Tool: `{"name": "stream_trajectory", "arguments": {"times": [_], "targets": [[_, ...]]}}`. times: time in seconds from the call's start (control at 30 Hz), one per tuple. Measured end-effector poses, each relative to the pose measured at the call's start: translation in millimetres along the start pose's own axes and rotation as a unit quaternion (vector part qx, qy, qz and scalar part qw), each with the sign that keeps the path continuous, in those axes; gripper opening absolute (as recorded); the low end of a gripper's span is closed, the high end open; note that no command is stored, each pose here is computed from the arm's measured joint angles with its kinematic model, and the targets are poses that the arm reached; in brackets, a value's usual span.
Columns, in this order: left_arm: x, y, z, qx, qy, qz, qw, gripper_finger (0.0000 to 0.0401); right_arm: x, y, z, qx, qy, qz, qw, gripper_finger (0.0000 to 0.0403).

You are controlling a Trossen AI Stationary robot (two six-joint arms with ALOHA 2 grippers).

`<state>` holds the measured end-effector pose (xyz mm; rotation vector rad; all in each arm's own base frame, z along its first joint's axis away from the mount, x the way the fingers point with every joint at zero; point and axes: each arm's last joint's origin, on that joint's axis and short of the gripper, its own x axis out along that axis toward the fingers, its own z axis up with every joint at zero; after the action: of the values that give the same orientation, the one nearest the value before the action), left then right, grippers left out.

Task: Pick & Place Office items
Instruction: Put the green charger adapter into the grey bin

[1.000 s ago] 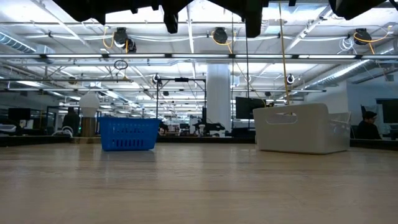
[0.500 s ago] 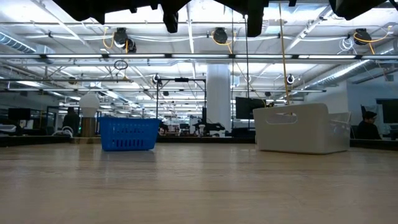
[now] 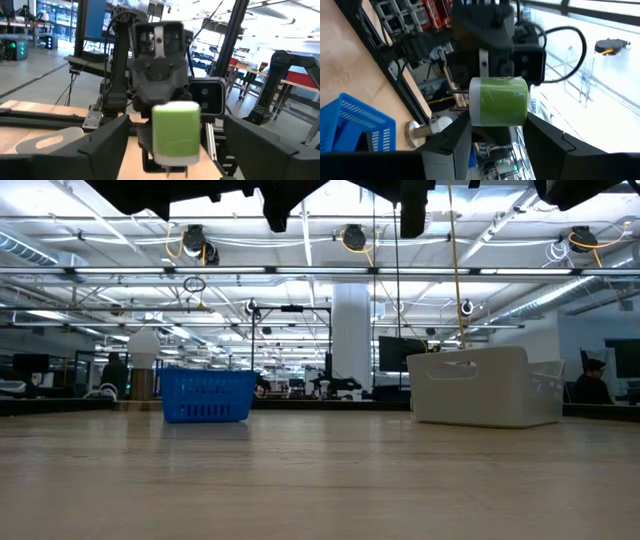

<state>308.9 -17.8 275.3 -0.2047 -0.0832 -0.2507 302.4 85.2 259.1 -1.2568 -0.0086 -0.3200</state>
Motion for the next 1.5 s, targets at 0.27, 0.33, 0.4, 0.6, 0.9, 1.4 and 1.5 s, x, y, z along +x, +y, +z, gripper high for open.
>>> {"name": "stream_trajectory", "arguments": {"times": [0.27,0.33,0.4,0.6,0.9,1.4,1.5], "targets": [[-18,1,20,-0.013,0.017,-0.02,1.0,0.0347,-14,-15,9,0.026,0.004,-0.008,1.0,0.0143],[-27,1,26,-0.015,0.035,-0.018,0.999,0.0348,-21,-22,14,0.03,-0.002,-0.006,1.0,0.0143],[-37,-1,33,-0.01,0.047,-0.014,0.999,0.0348,-31,-28,17,0.033,0.011,0.001,0.999,0.0143],[-69,-11,49,0.026,0.087,0.011,0.996,0.0316,-59,-49,19,0.087,0.011,0.029,0.996,0.0143],[-117,-30,53,0.101,0.176,0.055,0.978,0.0136,-106,-88,-4,0.247,0.007,0.065,0.967,0.0143],[-160,-30,-3,0.141,0.144,0.097,0.975,0.0004,-173,-118,-47,0.47,0.028,0.139,0.871,0.0143],[-167,-27,-19,0.146,0.134,0.095,0.975,0.0007,-180,-111,-54,0.481,0.022,0.173,0.859,0.0143]]}}
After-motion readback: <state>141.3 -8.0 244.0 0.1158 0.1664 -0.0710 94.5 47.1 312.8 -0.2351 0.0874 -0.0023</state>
